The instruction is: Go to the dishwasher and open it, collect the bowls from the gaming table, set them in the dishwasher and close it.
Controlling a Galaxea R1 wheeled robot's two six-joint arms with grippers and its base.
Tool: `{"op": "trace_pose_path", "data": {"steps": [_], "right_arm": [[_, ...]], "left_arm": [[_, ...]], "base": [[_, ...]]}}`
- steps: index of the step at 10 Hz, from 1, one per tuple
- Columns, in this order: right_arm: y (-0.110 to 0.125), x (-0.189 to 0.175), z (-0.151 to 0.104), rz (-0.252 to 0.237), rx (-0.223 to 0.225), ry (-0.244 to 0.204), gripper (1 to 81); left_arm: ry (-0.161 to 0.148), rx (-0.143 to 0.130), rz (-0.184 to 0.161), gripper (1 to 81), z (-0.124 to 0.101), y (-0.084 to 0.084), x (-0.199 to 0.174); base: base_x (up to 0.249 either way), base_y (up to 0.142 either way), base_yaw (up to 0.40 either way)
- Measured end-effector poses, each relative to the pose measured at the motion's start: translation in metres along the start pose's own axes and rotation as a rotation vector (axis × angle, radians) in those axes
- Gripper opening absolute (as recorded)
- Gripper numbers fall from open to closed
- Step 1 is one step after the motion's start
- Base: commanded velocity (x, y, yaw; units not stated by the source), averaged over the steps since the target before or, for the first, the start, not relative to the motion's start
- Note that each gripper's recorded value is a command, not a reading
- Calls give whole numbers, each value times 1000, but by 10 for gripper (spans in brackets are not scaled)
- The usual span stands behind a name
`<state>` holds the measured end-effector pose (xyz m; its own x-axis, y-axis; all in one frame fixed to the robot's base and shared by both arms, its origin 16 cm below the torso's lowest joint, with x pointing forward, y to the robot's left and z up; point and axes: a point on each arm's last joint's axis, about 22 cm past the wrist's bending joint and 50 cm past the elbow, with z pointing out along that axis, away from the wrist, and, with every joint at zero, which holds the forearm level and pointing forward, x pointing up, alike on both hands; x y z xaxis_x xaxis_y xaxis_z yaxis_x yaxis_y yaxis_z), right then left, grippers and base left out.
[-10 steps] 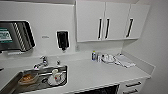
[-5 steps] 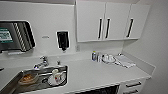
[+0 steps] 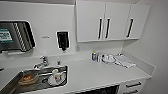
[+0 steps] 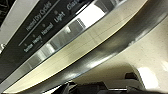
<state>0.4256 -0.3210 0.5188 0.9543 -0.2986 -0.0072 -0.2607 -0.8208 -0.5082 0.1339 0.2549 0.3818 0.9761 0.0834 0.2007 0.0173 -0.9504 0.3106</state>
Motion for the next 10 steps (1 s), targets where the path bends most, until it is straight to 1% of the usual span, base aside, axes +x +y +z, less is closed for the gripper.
{"op": "trace_pose_path", "data": {"steps": [1, 3, 4, 5, 6, 8, 10], "right_arm": [[9, -15, 5, -1, -11, -12, 811], [30, -63, 23, 5, -31, -64, 811], [37, -79, 29, -2, -40, -75, 811], [43, -87, 32, -8, -52, -75, 811], [45, -92, 36, -19, -59, -71, 811], [36, -110, 54, -37, -57, -74, 811], [28, -133, 74, -45, -61, -80, 811]], "left_arm": [[0, -3, -1, 811, 1, 2, 0], [0, -3, 0, 811, 1, 2, 0], [-1, -3, 0, 811, 1, 2, -1], [0, -3, -1, 811, 1, 2, 0], [1, -3, 0, 811, 1, 3, 0], [1, -9, 0, 811, 3, 8, 0], [1, -12, 1, 811, 4, 11, -1]], "base": [[0, 0, 0], [0, 0, 0], [0, 0, 0], [0, 0, 0], [0, 0, 0], [0, 0, 0], [0, 0, 0]]}}
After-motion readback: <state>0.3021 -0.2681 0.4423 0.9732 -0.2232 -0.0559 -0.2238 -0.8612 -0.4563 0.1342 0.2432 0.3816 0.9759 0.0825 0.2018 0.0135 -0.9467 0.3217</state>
